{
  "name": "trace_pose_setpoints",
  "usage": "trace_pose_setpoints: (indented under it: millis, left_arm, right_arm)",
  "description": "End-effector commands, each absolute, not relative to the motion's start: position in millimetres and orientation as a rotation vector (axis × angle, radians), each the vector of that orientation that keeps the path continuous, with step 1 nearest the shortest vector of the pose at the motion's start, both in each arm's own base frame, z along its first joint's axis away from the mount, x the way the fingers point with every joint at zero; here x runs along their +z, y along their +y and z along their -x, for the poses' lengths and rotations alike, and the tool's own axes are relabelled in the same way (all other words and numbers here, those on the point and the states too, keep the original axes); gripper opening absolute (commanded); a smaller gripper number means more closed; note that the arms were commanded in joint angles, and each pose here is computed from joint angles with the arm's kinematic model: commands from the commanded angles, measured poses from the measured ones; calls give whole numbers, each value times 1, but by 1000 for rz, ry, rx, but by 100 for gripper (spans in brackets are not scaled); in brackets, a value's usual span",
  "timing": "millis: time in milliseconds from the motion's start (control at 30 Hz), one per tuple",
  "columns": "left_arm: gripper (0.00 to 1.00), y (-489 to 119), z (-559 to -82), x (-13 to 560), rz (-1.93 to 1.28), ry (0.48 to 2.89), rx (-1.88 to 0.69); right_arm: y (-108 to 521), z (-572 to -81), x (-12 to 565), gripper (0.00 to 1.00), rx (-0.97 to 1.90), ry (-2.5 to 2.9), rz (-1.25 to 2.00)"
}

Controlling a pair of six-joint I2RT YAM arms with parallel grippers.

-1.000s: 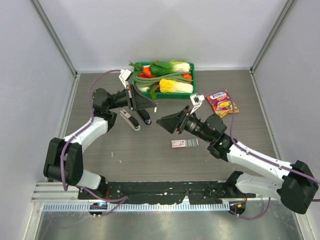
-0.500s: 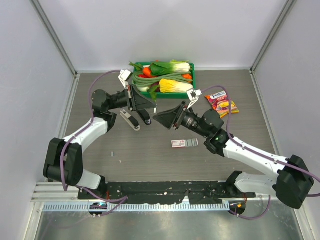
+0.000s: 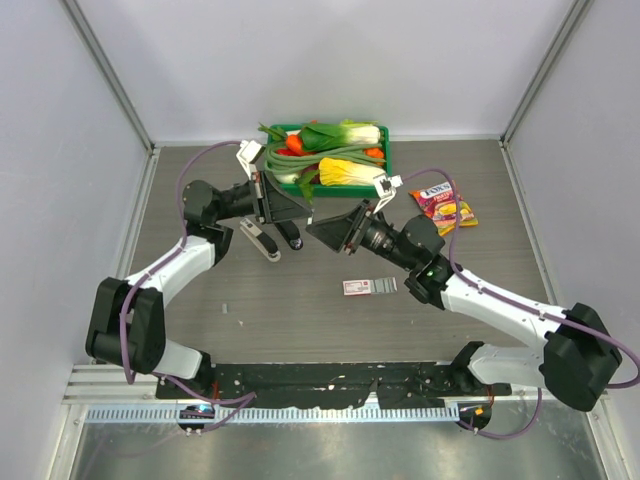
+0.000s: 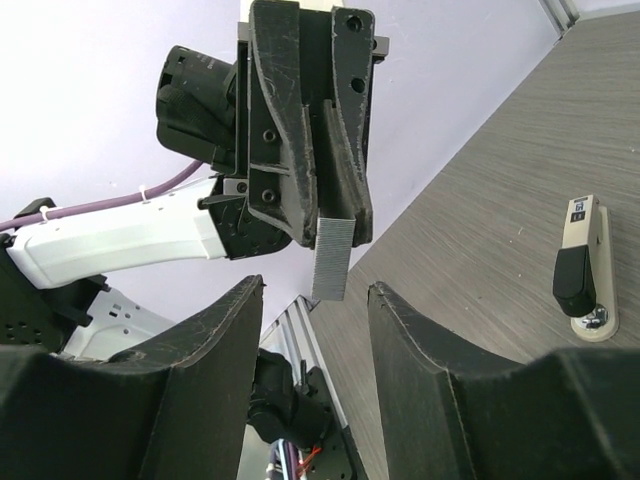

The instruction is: Unload the staples from the stapler

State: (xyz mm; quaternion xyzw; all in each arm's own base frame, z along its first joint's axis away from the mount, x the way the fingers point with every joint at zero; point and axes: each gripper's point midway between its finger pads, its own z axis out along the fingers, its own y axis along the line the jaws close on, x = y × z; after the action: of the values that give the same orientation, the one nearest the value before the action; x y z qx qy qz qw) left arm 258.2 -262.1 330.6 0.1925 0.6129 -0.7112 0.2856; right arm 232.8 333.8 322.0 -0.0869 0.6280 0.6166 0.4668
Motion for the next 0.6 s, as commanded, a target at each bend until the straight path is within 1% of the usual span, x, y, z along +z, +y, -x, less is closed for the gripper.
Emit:
trace_pose_setpoints:
  millis: [0, 200, 433, 567]
  left_arm:
    - [10, -259, -246, 345, -589, 1568, -1878]
    - [11, -260, -246, 343, -593, 1571, -1879]
    - [11, -259, -245, 341, -594, 1574, -1879]
    - [11, -260, -245, 340, -596, 1575, -1877]
  right_arm:
    - [335, -234, 355, 50, 1557, 1433, 225]
    - [338, -236, 355, 45, 1564, 1432, 219]
    - [339, -238, 356, 43, 1566, 1424, 214]
    - [341, -239, 355, 39, 1570, 1431, 214]
